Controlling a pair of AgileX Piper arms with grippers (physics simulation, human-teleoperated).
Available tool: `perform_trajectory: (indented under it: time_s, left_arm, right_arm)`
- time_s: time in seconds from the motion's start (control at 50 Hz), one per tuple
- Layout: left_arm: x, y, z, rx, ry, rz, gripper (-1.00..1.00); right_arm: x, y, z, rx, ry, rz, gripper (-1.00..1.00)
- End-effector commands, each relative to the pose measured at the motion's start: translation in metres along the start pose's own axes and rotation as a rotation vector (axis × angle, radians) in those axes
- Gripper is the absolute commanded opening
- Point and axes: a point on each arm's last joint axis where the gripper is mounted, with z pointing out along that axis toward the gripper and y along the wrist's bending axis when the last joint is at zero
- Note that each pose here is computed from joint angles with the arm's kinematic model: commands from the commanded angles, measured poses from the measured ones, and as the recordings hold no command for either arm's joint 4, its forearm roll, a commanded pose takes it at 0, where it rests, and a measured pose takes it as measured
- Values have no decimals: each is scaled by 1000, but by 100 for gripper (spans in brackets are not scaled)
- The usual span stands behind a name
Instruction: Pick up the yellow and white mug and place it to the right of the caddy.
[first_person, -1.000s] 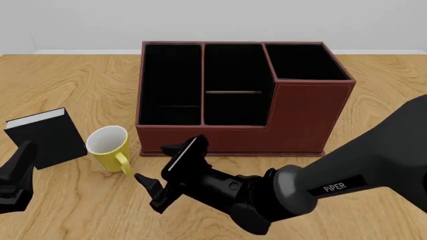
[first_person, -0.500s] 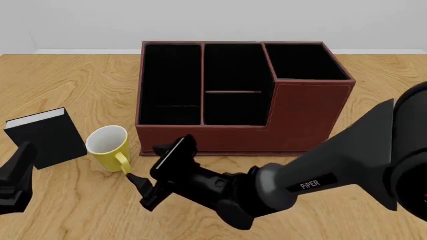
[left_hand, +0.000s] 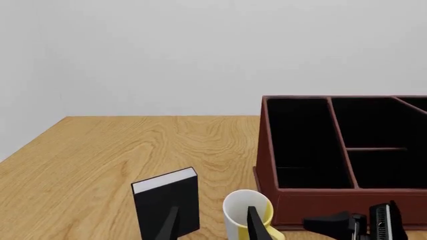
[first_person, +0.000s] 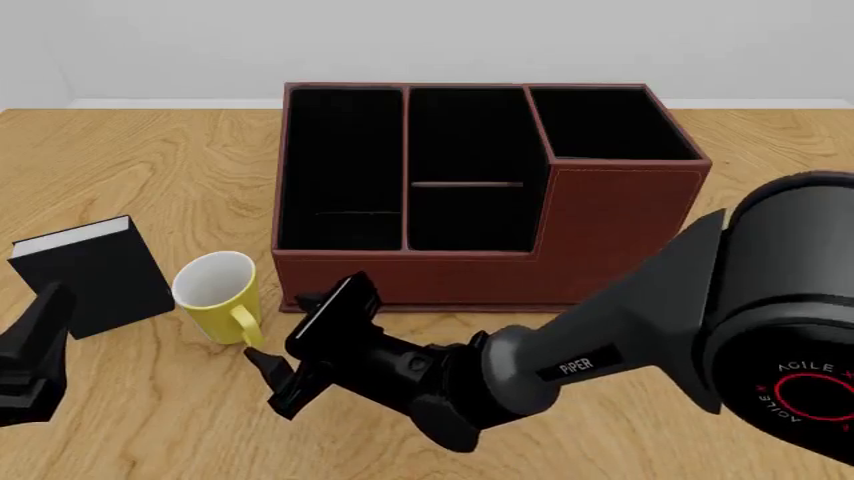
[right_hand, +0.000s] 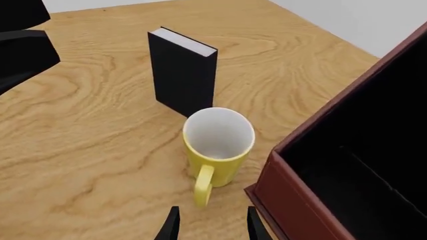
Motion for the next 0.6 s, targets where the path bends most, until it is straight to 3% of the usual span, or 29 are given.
perform_trajectory:
  time_s: [0.02,0.6]
  left_arm:
    - [0,0,0,0,0,0,100]
    - [0,0,0,0,0,0,100]
  right_arm:
    - [3,2,10,-5,7,-2,100]
    - [7,7,32,-15,14,13,100]
